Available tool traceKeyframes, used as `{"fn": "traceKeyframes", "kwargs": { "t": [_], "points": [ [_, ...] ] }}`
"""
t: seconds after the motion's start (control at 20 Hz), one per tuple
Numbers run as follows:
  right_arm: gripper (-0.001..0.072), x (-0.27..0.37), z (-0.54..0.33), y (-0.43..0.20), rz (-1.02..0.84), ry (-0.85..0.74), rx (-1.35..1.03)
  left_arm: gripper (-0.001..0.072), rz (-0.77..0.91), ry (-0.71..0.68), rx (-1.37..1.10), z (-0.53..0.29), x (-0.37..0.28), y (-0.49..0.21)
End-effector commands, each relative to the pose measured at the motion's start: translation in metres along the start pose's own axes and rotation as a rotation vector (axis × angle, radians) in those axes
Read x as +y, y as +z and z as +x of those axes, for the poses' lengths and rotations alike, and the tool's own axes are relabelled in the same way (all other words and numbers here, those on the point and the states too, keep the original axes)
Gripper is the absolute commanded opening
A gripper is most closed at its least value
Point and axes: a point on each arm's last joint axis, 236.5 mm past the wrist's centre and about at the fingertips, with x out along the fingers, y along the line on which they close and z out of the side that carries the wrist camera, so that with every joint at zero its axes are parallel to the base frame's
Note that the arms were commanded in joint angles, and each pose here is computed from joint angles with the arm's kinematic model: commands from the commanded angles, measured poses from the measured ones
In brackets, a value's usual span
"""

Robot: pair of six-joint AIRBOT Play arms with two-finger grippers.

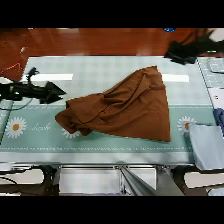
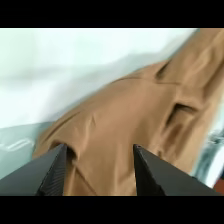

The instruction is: Fold the shirts.

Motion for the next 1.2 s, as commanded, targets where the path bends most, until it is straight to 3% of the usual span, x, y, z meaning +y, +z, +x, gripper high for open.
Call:
{"fn": "traceKeyframes", "kwargs": {
  "t": [0.0, 0.1, 0.2, 0.45, 0.7, 1.1, 1.15],
  "points": [
    [0.0408, -0.073, -0.064, -0.005, 0.063, -0.1, 0.038, 0.0509, -0.037, -0.003, -0.137, -0.072, 0.012, 0.023],
    [0.0408, -0.124, -0.092, -0.03, 0.147, -0.196, 0.058, 0.0509, -0.101, 0.0, -0.195, -0.096, 0.026, 0.005],
    [0.0408, -0.15, -0.087, -0.078, 0.212, -0.215, 0.098, 0.0509, -0.23, -0.052, -0.083, -0.075, 0.034, -0.055],
    [0.0408, -0.17, -0.049, -0.194, 0.263, -0.22, 0.208, 0.0509, -0.423, -0.138, 0.134, -0.026, 0.043, -0.148],
    [0.0408, -0.16, -0.031, -0.242, 0.269, -0.151, 0.289, 0.0509, -0.431, -0.122, 0.008, -0.02, 0.055, -0.122],
    [0.0408, -0.157, -0.027, -0.249, 0.289, -0.136, 0.299, 0.0504, -0.431, -0.102, -0.088, -0.015, 0.065, -0.099],
    [0.0408, -0.157, -0.027, -0.249, 0.29, -0.137, 0.299, 0.034, -0.399, -0.113, -0.074, -0.01, 0.06, -0.1]
  ]
}}
